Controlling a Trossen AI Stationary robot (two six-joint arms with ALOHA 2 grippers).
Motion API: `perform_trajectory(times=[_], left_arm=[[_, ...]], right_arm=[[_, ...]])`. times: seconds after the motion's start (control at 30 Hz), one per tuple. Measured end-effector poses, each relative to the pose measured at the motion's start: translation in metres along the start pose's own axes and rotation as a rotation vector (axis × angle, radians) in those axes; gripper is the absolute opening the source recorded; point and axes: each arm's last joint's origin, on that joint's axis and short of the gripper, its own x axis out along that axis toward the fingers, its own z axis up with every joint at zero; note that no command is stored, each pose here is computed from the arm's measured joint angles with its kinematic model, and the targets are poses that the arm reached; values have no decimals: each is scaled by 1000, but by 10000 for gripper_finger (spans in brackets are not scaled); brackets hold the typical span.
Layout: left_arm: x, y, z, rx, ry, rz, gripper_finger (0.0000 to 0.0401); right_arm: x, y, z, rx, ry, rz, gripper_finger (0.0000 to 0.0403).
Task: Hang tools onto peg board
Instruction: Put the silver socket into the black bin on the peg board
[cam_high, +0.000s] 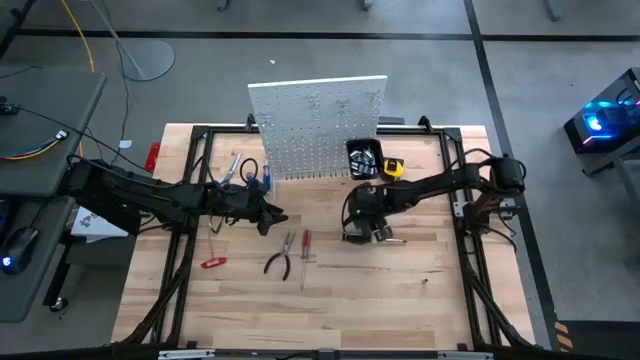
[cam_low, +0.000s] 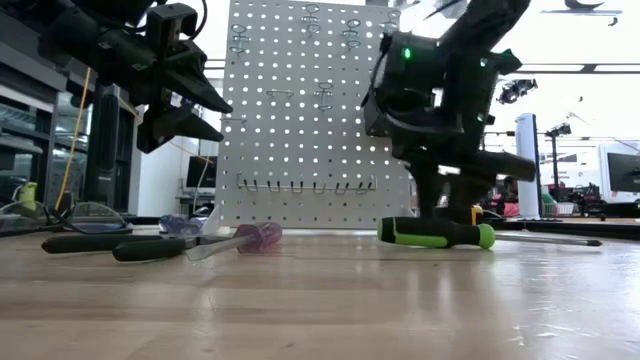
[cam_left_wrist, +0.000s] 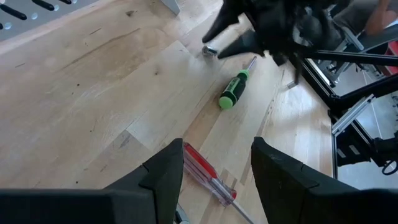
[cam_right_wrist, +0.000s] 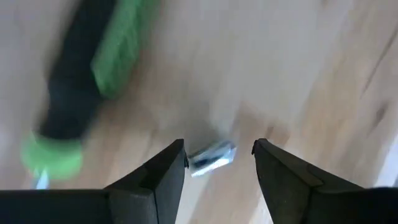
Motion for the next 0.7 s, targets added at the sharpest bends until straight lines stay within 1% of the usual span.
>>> perform_trajectory(times=[0.07,0.17,0.37,0.47,0.53,0.6,0.7], left_arm=[[0,0,0,0,0,0,172],[0,0,0,1,-3,6,172],[0,1,0,2,-8,16,172],[0,1,0,2,-7,17,172],[0,1,0,2,-7,17,172],[0,1,0,2,-7,17,172],[0,1,0,2,-6,18,172]], right_arm=[[1,-3,-9,23,65,26,183],[2,-11,-19,47,109,55,183],[4,-25,-22,18,64,31,183],[4,-32,-21,60,21,14,183],[5,-34,-23,98,11,33,183],[6,-33,-25,119,30,51,180],[12,-29,-29,152,89,95,163]])
